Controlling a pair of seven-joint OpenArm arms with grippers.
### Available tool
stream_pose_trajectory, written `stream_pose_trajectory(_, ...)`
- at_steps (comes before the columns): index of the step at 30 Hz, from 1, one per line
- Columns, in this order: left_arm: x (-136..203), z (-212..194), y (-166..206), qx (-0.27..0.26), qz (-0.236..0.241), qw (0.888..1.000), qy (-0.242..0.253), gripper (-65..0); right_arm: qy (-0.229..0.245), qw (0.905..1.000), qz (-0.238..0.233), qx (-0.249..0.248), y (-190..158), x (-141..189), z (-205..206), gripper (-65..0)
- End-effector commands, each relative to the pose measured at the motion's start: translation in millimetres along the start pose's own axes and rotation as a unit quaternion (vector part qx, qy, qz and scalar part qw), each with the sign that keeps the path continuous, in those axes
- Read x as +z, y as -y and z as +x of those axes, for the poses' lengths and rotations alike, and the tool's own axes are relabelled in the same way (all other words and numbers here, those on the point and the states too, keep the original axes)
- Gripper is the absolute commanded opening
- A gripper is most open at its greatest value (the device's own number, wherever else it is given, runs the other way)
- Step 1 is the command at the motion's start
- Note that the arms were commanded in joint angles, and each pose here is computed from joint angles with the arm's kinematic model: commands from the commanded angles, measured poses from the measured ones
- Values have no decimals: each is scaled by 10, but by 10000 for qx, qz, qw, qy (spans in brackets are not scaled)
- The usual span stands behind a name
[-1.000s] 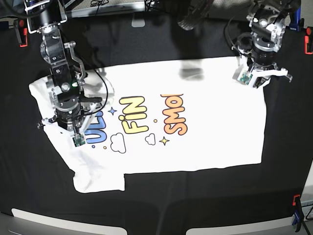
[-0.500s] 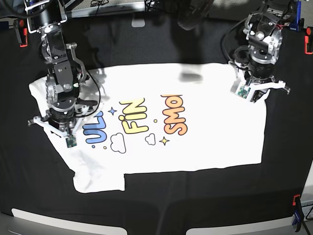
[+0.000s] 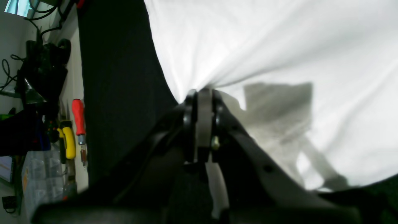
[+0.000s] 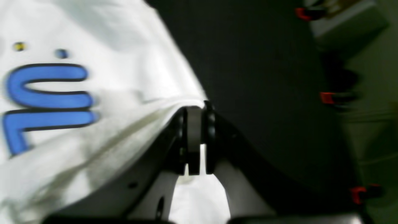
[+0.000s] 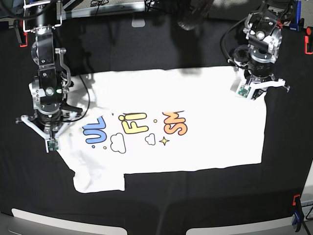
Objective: Layout the t-shirt on the table in an organized manner, then fold the t-shirt properly
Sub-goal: 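Grasp the shirt's side edges with both grippers and fold inward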
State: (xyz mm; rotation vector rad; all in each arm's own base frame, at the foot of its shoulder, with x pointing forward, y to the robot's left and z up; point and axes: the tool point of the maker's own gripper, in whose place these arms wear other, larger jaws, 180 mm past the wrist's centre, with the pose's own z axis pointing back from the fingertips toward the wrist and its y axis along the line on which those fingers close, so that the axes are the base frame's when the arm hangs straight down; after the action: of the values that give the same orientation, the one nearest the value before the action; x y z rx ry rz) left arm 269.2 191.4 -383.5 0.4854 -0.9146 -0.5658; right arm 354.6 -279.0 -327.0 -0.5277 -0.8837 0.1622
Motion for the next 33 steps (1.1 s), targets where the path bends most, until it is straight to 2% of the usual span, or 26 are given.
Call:
stream_pose_trajectory(1,0,95,-122,6,210,9996,196,-650,301,9995,-116,-36,114,10,187,-650)
stream_pose_trajectory(9,5,217,-153,-169,290,9981,519,-650,413,9991,93,22,41,12,228,-650)
stream_pose_trajectory(16,-17,151,-136,-252,242,9984,438,-650,420,9991,93,20,39,12,230,-650)
stream_pose_trajectory(17,-24,130,-132,-263,238,9985,410,-642,426,9990,90,22,42,12,233,-650)
stream_pose_trajectory(18,-31,108,-127,-273,234,9986,381,-571,432,9990,91,20,41,12,235,-650)
stream_pose_trajectory(20,-44,66,-118,-296,228,9988,325,-445,468,9989,92,18,41,14,247,-522)
stream_pose_trajectory(21,-49,48,-115,-304,226,9988,303,-402,468,9989,90,19,42,14,248,-451)
stream_pose_trajectory(23,-58,14,-108,-321,220,9989,259,-372,470,9989,88,17,42,14,249,-339)
stream_pose_trajectory(24,-61,4,-106,-327,217,9989,244,-372,470,9989,88,17,42,14,249,-311)
stream_pose_trajectory(33,-97,75,-163,-317,289,9986,316,-372,458,9989,88,18,42,13,245,-307)
